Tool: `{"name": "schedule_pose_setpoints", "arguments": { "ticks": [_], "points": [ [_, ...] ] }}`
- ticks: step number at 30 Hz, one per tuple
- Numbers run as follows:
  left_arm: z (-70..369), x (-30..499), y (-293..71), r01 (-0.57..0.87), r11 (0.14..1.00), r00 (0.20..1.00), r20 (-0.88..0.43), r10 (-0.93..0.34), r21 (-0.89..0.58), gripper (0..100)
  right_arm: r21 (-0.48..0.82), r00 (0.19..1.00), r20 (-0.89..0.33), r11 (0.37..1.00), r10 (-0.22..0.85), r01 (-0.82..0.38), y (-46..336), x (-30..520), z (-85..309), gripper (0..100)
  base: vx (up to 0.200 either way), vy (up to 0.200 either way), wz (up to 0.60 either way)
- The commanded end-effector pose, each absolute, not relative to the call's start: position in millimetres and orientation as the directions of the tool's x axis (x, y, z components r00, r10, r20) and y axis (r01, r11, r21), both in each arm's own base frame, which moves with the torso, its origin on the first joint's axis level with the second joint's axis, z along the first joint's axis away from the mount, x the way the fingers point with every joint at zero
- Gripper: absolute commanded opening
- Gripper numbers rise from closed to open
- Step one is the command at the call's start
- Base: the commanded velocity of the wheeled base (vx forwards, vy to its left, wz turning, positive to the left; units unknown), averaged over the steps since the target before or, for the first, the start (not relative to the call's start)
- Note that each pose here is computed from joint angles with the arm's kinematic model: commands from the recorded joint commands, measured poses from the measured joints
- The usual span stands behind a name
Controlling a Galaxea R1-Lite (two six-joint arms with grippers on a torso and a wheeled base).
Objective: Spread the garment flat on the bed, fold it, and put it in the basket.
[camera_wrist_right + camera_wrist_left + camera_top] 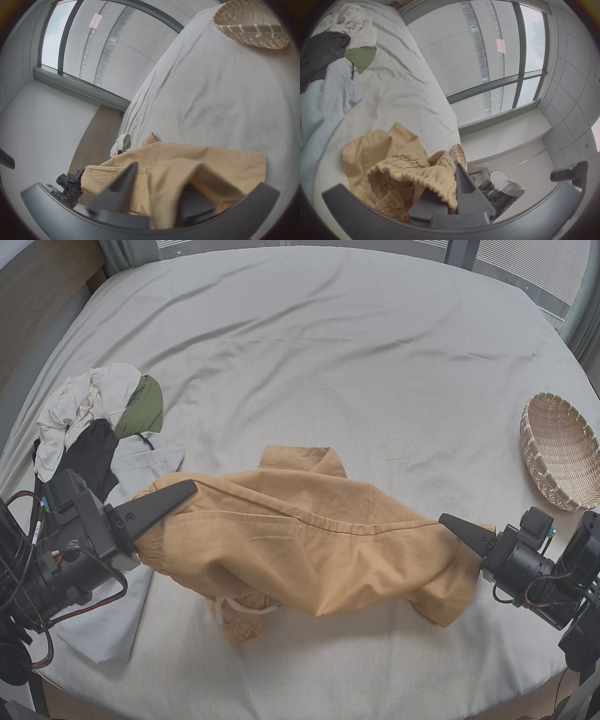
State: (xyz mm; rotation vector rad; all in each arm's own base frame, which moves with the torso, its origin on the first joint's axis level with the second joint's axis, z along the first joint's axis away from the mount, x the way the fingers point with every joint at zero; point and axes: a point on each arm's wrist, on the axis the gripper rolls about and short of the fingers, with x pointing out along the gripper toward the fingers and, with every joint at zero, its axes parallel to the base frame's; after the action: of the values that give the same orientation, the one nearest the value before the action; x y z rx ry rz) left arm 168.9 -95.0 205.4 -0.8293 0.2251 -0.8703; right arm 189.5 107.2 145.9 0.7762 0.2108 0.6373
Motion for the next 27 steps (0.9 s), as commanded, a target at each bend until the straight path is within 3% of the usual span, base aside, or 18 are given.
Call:
{"name": "schedule_pose_setpoints", "arguments": {
  "ticks": [1, 7, 14, 16, 20, 27],
  "points": [
    [204, 167, -94, 0.589, 0.361, 0.643, 0.150, -0.751, -0.723, 0, 0.709, 0.795, 0.049, 0.540, 0.605, -0.454, 109, 192, 144, 0, 0.000, 0.000, 0.00],
    [216, 167, -94, 0.631, 0.319, 0.631, 0.229, -0.741, -0.707, 0, 0.688, 0.786, 0.139, 0.512, 0.602, -0.514, 101, 178, 164, 0, 0.000, 0.000, 0.00],
    [256, 166, -94, 0.771, 0.246, 0.553, 0.424, -0.718, -0.588, 0, 0.632, 0.721, 0.307, 0.433, 0.621, -0.642, 92, 145, 206, 0, 0.000, 0.000, 0.00],
    [260, 164, -93, 0.786, 0.235, 0.534, 0.437, -0.724, -0.571, 0, 0.624, 0.717, 0.316, 0.434, 0.622, -0.650, 90, 140, 211, 0, 0.000, 0.000, 0.00],
    [280, 151, -87, 0.856, 0.172, 0.423, 0.471, -0.774, -0.487, 0, 0.566, 0.704, 0.368, 0.454, 0.607, -0.688, 79, 125, 236, 0, 0.000, 0.000, 0.00],
    [299, 149, -86, 0.887, 0.158, 0.386, 0.509, -0.770, -0.435, 0, 0.511, 0.710, 0.408, 0.500, 0.574, -0.699, 67, 116, 275, 0, 0.000, 0.000, 0.00]
  ]
}}
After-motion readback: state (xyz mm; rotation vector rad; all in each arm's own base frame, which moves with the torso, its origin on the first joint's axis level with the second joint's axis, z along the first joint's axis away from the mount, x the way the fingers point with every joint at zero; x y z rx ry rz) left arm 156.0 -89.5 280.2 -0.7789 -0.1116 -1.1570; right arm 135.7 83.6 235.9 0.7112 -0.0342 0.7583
